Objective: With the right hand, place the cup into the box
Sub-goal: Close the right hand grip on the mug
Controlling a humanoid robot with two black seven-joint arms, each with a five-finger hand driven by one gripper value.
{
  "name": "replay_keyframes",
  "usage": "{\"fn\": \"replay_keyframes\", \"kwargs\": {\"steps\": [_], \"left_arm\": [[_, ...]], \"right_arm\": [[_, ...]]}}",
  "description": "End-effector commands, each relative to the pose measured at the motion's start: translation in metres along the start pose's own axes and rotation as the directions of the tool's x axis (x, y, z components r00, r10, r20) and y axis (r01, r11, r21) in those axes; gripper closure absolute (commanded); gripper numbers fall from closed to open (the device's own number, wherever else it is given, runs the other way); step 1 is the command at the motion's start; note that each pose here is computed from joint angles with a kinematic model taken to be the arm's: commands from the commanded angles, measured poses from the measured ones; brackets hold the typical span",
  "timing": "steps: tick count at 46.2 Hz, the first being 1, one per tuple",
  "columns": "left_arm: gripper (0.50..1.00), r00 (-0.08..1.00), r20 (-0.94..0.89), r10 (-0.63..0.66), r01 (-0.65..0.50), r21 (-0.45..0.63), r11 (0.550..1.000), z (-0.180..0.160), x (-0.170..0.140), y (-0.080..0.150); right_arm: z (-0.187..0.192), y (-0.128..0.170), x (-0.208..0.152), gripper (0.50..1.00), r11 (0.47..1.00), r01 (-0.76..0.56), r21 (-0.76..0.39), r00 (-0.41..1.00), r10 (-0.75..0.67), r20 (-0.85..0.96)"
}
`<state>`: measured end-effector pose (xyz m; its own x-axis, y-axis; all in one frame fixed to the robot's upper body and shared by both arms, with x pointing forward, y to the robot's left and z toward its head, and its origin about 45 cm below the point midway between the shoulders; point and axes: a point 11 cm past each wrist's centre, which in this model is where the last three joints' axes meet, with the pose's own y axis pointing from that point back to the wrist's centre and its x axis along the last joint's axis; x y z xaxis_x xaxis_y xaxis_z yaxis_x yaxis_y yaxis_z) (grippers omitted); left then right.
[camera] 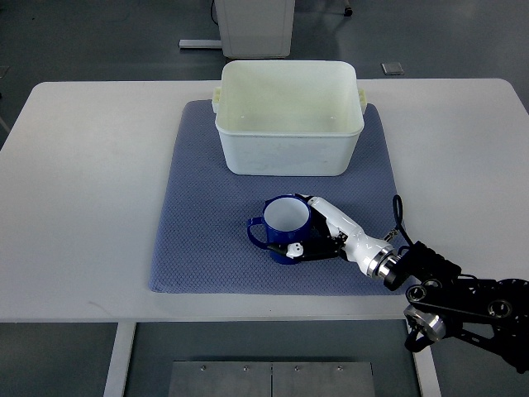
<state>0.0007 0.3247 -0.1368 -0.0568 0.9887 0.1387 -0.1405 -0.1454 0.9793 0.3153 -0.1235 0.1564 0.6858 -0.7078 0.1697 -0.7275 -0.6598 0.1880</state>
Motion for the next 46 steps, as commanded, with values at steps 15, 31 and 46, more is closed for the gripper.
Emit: {"fn": "replay_keyframes", "kwargs": {"steps": [15, 31, 46], "left_arm": [[0.5, 1.0, 0.0, 0.0, 0.0, 0.0, 1.0, 0.0, 0.0, 0.0], [0.5, 1.0, -0.001, 0.0, 0.0, 0.0, 1.0, 0.0, 0.0, 0.0], [0.5, 1.0, -0.001, 0.0, 0.0, 0.0, 1.0, 0.0, 0.0, 0.0]], "right_arm": [[-0.005, 0.0, 0.002, 1.0, 0.999, -0.005, 0.041, 1.0, 0.005, -0.001], [-0.011, 0.001, 0.007, 1.0, 0.997, -0.017, 0.079, 1.0, 0.018, -0.004], [-0.026, 0.024, 0.04, 1.0, 0.989, -0.078, 0.124, 0.997, 0.079, -0.003]]}}
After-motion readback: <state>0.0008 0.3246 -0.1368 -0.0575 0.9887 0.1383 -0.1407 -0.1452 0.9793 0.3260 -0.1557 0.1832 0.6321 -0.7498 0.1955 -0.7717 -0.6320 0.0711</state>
